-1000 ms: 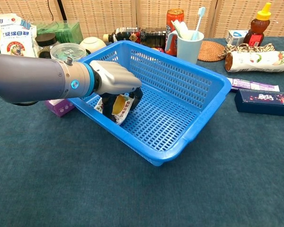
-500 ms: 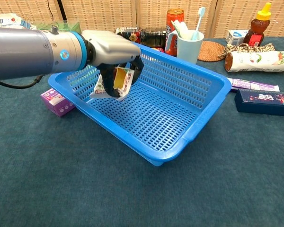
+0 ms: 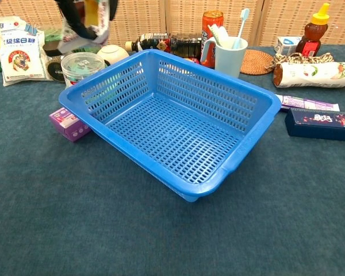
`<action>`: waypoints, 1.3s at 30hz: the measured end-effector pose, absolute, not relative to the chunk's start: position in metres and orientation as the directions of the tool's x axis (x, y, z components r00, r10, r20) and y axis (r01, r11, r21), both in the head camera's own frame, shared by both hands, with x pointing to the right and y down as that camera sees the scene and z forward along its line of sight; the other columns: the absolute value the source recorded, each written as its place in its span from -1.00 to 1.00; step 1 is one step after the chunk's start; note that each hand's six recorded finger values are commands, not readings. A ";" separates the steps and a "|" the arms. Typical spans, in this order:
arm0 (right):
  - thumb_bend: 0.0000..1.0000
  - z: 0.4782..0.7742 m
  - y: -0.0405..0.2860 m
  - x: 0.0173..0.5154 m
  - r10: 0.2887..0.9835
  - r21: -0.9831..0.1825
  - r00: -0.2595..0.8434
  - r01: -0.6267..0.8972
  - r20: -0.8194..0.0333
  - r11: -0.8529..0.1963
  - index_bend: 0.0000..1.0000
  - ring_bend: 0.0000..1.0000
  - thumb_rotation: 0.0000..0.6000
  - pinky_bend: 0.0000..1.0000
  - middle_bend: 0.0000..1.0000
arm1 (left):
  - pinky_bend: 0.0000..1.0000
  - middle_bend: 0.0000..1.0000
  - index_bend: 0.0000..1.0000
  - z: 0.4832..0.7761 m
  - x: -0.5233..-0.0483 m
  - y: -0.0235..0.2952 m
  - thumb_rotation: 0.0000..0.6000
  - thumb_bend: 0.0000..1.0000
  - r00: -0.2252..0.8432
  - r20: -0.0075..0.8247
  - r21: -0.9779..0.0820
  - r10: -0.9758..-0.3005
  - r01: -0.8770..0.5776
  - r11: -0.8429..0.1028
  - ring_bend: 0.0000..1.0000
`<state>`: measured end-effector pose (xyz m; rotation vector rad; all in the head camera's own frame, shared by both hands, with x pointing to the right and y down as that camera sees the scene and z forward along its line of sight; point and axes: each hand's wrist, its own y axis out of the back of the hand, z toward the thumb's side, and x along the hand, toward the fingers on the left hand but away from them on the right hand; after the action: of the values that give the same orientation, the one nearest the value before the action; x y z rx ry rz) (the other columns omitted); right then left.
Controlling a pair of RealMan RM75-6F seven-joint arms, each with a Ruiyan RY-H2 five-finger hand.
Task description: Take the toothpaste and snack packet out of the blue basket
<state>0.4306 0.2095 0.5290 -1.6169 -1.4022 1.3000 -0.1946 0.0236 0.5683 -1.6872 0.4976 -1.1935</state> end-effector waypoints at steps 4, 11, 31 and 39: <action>-1.00 0.529 0.210 0.429 0.961 -0.909 -0.048 0.342 -0.271 -0.239 -0.98 -1.00 1.00 -0.92 -1.00 | -0.16 -0.09 -0.05 0.569 -0.240 0.032 1.00 -0.34 0.380 0.507 -0.861 -0.773 0.182 -0.475 -0.10; -1.00 0.530 0.211 0.423 0.960 -0.907 -0.036 0.339 -0.277 -0.249 -0.98 -1.00 1.00 -0.92 -1.00 | -0.16 -0.16 -0.01 0.598 -0.298 0.067 1.00 -0.34 0.312 0.595 -0.798 -0.740 0.126 -0.589 -0.20; -1.00 0.533 0.212 0.423 0.955 -0.900 -0.026 0.344 -0.296 -0.269 -0.98 -1.00 1.00 -0.92 -1.00 | -1.00 -1.00 -1.00 0.641 -0.343 0.151 1.00 -0.52 0.313 0.670 -0.720 -0.673 0.056 -0.692 -1.00; -1.00 0.530 0.212 0.422 0.957 -0.901 -0.021 0.342 -0.289 -0.265 -0.99 -1.00 1.00 -0.93 -1.00 | -1.00 -1.00 -1.00 0.612 -0.365 0.150 1.00 -0.55 0.257 0.609 -0.783 -0.750 0.042 -0.621 -1.00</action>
<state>0.4219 0.2123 0.5303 -1.6501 -1.3689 1.2950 -0.3653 0.1500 0.6117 -1.8294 0.6456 -1.4351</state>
